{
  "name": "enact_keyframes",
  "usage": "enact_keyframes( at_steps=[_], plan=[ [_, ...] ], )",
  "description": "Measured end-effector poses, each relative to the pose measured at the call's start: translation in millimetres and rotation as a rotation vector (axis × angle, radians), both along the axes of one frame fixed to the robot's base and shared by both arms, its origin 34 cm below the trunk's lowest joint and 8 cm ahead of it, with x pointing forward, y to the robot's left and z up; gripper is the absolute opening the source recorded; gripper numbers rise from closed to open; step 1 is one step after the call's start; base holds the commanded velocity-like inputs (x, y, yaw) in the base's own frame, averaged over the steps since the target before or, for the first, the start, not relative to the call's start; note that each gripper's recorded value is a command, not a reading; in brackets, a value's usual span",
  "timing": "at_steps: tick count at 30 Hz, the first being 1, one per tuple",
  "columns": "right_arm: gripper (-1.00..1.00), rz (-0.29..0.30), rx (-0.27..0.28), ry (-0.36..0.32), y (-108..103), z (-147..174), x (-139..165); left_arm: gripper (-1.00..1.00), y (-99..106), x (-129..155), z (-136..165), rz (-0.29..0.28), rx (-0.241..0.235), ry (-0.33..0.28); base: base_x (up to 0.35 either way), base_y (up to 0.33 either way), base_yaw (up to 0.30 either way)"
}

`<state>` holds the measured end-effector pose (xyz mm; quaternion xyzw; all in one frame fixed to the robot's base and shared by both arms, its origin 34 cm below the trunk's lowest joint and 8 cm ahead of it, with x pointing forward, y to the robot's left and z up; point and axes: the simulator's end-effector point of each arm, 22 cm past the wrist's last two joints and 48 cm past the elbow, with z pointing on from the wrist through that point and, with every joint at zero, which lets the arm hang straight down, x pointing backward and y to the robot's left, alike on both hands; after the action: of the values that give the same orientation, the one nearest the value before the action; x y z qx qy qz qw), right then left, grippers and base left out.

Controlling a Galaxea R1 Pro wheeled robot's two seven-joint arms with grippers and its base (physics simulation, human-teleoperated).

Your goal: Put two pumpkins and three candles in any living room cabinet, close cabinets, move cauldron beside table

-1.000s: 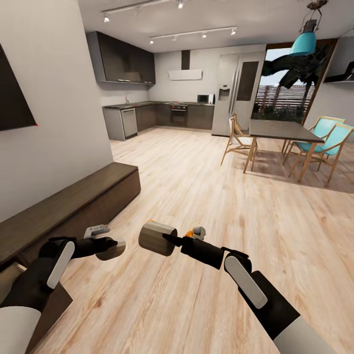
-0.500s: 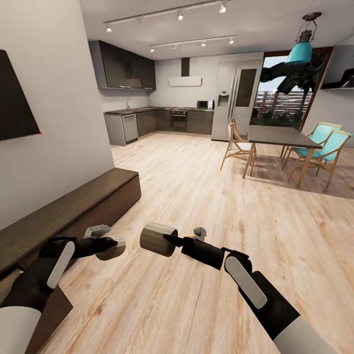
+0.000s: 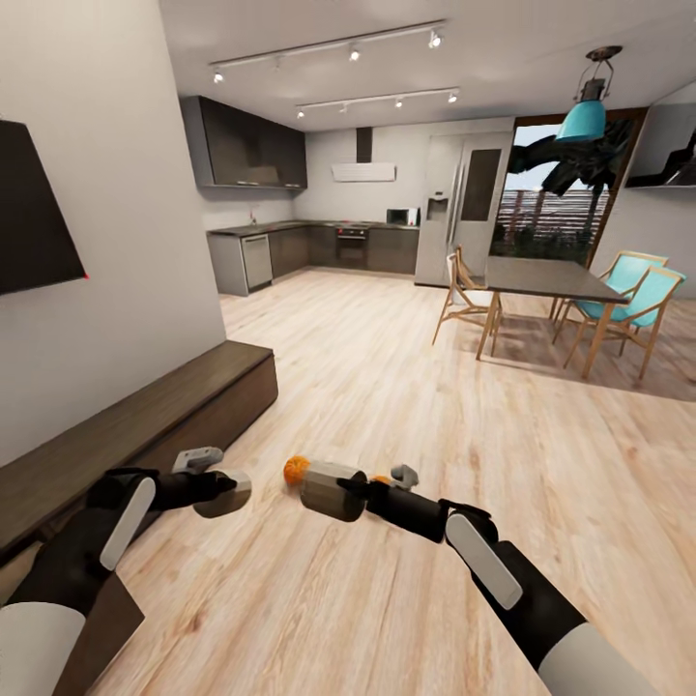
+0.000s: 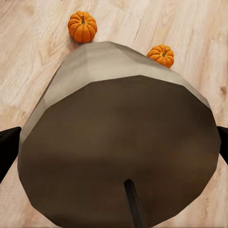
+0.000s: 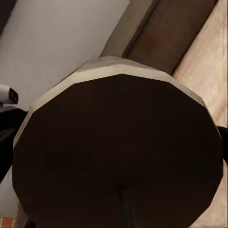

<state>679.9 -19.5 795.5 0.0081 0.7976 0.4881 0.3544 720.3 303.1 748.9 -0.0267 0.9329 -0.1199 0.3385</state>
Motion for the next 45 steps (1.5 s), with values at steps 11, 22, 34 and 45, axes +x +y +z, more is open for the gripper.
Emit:
enact_keyframes(
  at_steps=[11, 22, 34, 45],
  plan=[
    [-1.0, -0.261, -0.211, 0.188, -89.2, -108.9, 1.4, -1.0, 0.9, 2.2, 16.9, 0.081, 0.106, 0.014, 0.0, 0.0, 0.0],
    [-1.0, -0.372, -0.263, 0.249, -125.3, -148.2, -36.5, -1.0, -5.0, 1.8, 40.7, 0.075, 0.133, 0.011, 0.0, 0.0, 0.0],
    [-1.0, -0.485, -0.332, 0.254, -165.9, -160.1, -49.1, -1.0, -11.1, 2.5, 71.4, 0.062, 0.137, -0.006, 0.0, 0.0, 0.0],
    [-1.0, -0.478, -0.36, 0.216, -170.1, -137.3, -47.6, -1.0, -47.0, 0.3, 94.5, -0.004, 0.136, -0.017, 0.0, 0.0, 0.0]
  ],
)
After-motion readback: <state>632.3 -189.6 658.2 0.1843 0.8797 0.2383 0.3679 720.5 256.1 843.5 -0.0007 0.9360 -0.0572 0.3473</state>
